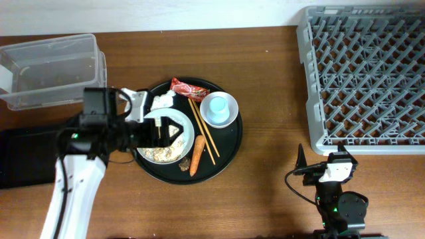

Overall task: Sort waste into correct bins and load items into the dishwasher rack
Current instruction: 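Move the left gripper over the white plate of rice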

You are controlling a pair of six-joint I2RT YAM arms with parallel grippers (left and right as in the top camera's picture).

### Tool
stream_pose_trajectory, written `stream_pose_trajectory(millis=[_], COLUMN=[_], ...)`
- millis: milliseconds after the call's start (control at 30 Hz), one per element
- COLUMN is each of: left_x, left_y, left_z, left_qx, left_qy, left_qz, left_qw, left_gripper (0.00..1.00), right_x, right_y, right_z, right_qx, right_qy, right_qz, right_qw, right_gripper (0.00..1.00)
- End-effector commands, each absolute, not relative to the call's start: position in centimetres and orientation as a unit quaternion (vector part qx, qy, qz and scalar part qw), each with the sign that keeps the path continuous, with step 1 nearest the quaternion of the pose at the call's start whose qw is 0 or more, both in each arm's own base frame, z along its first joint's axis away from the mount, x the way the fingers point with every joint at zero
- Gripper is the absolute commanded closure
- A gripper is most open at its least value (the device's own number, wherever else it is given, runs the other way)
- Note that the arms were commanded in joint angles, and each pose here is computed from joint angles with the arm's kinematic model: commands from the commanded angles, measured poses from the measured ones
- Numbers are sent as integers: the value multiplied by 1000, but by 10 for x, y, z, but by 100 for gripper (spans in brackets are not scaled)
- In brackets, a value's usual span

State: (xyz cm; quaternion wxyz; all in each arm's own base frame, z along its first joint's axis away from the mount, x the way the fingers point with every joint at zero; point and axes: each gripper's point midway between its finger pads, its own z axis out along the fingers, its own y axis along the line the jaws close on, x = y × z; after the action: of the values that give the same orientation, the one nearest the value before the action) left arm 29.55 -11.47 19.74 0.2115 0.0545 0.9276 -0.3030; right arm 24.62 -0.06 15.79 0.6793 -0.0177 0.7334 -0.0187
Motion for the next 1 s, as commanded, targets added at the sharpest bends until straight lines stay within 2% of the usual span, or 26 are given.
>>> stream_pose_trajectory(millis=[0,133,267,633,800,833,967], left_x=[307,309,316,328,332,333,333], left_y=[-106,-128,-142,-125,-114,-113,-121], left_z=[189,181,165,103,80,79,71], left_qx=[56,108,129,113,102,99,112], left_qy=[960,970,971,987,985,984,982], left_qz=[-167,-93,-77,5,92,103,111], left_qw=[217,196,187,117,106,108,107], left_gripper=[1,1,1,1,11,17,21], right_x=[246,246,246,246,246,246,246], right_y=[-1,-1,-1,-1,-1,-1,-1], right_z=[155,155,155,155,155,155,155], right_qx=[-13,-13,-13,-13,-13,-13,-13], right_qy=[735,735,735,735,735,735,735], right_qz=[-16,-16,-16,-16,-16,-16,-16], right_qw=[677,677,677,677,677,677,677], right_gripper=[2,2,2,2,2,2,2])
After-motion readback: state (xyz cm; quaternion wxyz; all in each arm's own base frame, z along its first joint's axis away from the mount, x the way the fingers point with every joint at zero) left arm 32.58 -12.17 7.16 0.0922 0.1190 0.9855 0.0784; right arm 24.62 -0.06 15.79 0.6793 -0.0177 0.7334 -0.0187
